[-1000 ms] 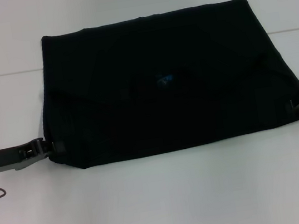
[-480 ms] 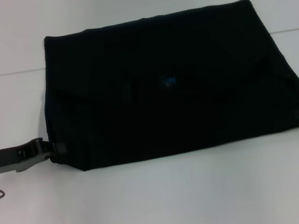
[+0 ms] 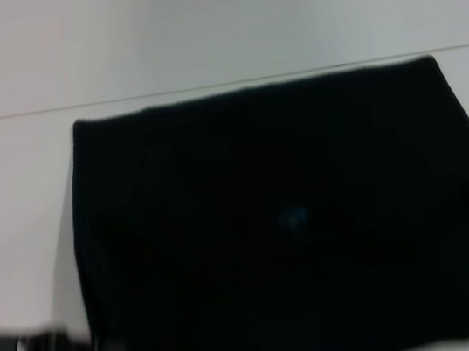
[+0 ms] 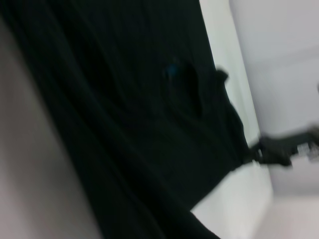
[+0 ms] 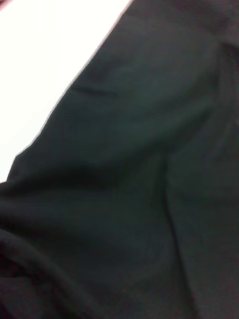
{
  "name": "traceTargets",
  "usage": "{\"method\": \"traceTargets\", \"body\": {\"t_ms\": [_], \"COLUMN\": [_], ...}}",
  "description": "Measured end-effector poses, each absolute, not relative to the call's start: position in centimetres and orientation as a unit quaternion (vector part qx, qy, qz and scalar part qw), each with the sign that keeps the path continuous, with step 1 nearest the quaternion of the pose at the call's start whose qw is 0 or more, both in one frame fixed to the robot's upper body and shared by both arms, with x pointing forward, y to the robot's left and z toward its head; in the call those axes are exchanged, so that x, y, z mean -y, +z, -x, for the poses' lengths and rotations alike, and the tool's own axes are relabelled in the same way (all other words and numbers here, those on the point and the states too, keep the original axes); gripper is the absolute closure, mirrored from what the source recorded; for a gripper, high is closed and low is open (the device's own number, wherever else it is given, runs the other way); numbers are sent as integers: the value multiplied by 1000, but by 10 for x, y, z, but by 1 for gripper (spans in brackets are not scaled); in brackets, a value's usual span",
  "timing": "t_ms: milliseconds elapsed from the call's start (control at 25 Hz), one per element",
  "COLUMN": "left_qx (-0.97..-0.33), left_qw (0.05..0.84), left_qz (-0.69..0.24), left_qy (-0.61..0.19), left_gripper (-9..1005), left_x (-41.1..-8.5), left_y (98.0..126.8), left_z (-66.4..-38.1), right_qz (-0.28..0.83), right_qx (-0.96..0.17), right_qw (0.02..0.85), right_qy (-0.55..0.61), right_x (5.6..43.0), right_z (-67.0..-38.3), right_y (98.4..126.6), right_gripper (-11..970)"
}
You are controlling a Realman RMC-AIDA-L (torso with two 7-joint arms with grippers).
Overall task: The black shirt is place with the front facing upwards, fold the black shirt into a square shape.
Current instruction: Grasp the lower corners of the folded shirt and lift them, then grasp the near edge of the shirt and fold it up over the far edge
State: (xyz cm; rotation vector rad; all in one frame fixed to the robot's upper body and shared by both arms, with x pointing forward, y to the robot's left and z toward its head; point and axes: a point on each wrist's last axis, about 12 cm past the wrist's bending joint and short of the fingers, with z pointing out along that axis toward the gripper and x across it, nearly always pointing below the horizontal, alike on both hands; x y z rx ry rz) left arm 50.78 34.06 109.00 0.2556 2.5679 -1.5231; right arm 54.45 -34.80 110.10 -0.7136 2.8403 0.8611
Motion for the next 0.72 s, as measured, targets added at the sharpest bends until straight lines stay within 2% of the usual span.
{"method": "traceTargets", "body": {"t_ms": [160,280,400,560,720], "left_qx": [-846,-846,-849,-851,-840], "left_qw": [16,12,25,96,195], "left_qz": [-113,-120,-124,-84,-14], "left_qy": [-520,-519,-514,-510,-506], "left_gripper": [999,999,999,999,999], "left_x": [-338,-337,-333,-332,-338], "left_y": [1090,1094,1098,1109,1117], "left_z": [-493,-496,-508,-536,-564], "right_qz": [281,290,283,238,141], "right_qx": [-907,-905,-907,-907,-906], "right_qw": [-4,-23,-4,68,157], "right_qy": [313,310,313,340,367], "right_x": [341,338,336,340,346], "right_z": [-522,-517,-522,-538,-561], "right_y": [1092,1087,1089,1100,1114], "right_gripper": [887,886,886,887,886]}}
